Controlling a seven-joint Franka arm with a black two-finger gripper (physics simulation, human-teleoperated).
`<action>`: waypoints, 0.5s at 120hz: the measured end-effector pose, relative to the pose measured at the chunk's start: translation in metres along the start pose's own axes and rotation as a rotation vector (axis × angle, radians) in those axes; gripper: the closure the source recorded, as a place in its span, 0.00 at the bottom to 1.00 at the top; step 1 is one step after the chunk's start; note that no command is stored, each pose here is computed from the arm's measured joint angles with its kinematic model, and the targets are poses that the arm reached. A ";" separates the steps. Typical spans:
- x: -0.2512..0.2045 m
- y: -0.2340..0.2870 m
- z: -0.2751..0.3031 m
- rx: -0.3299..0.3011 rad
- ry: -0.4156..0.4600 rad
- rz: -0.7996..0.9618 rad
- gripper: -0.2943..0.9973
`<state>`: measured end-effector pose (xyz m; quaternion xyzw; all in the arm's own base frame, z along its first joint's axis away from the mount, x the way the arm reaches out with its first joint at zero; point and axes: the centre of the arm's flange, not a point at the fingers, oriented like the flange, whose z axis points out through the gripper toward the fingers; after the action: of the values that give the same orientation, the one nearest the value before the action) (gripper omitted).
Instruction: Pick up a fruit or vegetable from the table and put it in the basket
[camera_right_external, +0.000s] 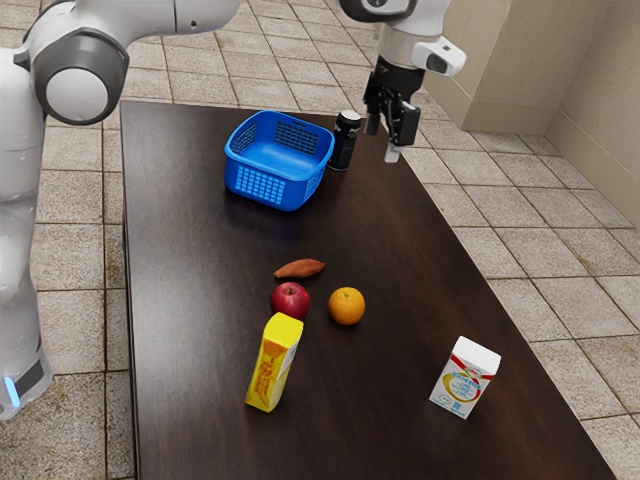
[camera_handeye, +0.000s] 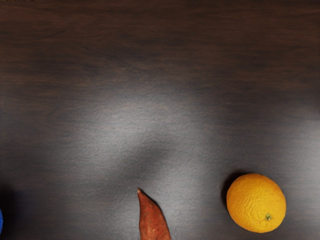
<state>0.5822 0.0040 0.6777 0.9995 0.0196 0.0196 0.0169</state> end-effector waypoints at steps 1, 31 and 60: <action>0.000 0.000 0.000 0.000 0.000 0.001 0.23; 0.000 0.004 -0.001 0.006 0.002 0.026 0.23; -0.049 0.013 -0.127 0.009 0.191 0.056 0.23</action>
<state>0.5289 -0.0071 0.8033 0.9933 -0.0066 0.1150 0.0097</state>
